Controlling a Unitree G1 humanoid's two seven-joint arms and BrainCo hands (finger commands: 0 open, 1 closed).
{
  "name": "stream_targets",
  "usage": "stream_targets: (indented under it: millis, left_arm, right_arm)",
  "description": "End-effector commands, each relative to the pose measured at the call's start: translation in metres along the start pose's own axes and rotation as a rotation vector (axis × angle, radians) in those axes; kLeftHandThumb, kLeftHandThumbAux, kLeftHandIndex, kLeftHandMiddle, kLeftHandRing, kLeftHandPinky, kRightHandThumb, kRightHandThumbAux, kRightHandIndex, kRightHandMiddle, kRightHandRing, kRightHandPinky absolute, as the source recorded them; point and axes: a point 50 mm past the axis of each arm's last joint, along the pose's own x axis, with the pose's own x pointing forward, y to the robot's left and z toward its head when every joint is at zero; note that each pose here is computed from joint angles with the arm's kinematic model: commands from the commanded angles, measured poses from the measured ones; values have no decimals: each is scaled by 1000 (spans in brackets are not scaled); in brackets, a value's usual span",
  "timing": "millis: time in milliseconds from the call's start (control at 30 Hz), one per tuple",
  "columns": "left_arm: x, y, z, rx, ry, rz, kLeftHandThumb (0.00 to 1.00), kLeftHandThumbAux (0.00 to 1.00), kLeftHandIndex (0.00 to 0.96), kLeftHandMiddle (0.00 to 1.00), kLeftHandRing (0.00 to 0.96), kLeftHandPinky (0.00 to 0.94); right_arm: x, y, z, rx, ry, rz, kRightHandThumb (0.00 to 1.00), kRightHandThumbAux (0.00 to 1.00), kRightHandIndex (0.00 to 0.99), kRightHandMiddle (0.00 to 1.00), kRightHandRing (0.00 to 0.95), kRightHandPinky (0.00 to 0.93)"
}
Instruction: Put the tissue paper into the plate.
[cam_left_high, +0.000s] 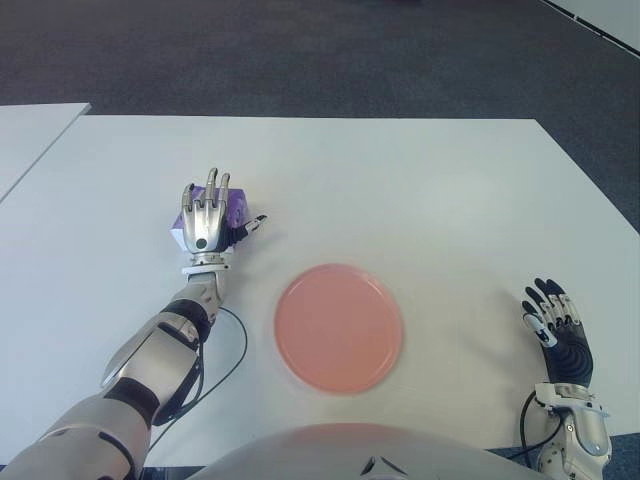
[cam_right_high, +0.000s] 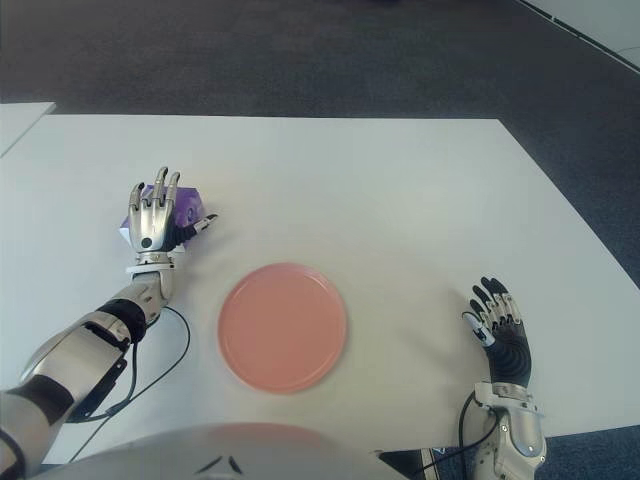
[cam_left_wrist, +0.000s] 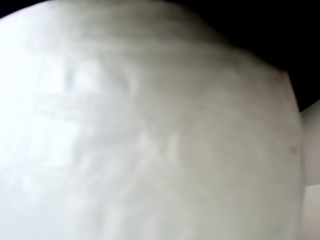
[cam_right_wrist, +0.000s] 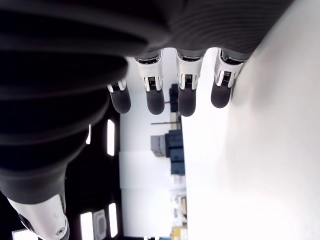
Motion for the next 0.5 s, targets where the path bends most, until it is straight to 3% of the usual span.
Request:
stream_targets:
  millis: [33, 500]
  left_arm:
    - [-18, -9, -3, 42, -38, -79, 197, 207, 0, 0, 0, 0]
    - [-17, -5, -8, 98, -88, -58, 174, 202, 0, 0, 0, 0]
  right_arm:
    - [-7, 7, -15, 43, 68, -10, 22, 689, 108, 124, 101, 109]
    - [-8, 11, -16, 43, 67, -10, 22, 689, 108, 124, 101, 109]
